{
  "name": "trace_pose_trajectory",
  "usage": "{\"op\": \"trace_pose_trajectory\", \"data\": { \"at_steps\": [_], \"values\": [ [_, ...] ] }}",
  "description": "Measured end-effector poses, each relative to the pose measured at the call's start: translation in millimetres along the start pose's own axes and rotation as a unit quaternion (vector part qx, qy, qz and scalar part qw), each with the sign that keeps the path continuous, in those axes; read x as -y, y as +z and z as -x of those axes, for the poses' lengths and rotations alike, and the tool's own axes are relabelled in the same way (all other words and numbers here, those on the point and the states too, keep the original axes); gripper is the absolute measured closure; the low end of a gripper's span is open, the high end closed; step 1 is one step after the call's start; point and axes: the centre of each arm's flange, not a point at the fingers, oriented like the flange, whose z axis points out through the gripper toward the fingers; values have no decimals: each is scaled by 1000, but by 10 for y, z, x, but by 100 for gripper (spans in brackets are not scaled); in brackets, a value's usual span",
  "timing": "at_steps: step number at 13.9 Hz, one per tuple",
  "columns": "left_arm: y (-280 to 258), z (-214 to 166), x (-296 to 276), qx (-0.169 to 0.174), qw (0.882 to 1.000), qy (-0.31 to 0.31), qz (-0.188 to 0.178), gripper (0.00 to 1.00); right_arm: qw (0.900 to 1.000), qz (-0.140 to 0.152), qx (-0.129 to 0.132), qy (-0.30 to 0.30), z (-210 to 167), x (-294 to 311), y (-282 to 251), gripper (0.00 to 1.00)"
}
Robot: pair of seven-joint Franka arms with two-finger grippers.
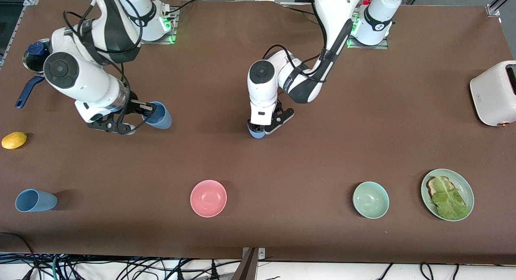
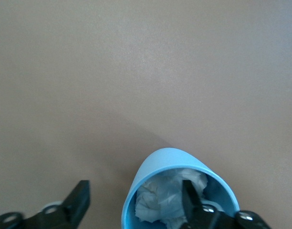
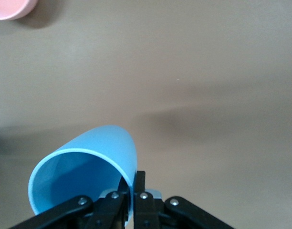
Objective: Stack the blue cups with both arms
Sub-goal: 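Release the tissue cup with the left gripper while the right gripper approaches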
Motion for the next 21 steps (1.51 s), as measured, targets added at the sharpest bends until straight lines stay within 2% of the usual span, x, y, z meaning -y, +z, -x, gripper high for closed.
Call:
{"op": "trace_pose_trajectory", "data": {
  "at_steps": [1, 8, 13, 15, 19, 21],
  "values": [
    [-21, -4, -12, 0, 1000, 0, 2, 1, 1000, 1, -1, 4, 54, 119, -21, 95],
    [-520, -82, -89, -7, 999, 13, 37, 0, 1000, -4, 2, 24, 238, 499, -238, 95],
    [-995, -231, 14, -10, 998, 56, 26, 0, 999, -8, 0, 46, 327, 845, -240, 95],
    [-1219, -523, 127, -10, 996, 86, 15, 0, 998, -12, -3, 57, 364, 1103, -249, 95],
    [-1834, -1439, 589, 4, 990, 143, -6, 0, 997, -16, -2, 76, 474, 1594, -166, 95],
    [-2059, -1640, 772, 9, 986, 164, -12, 0, 996, -20, -2, 84, 539, 1837, -142, 95]
  ]
}}
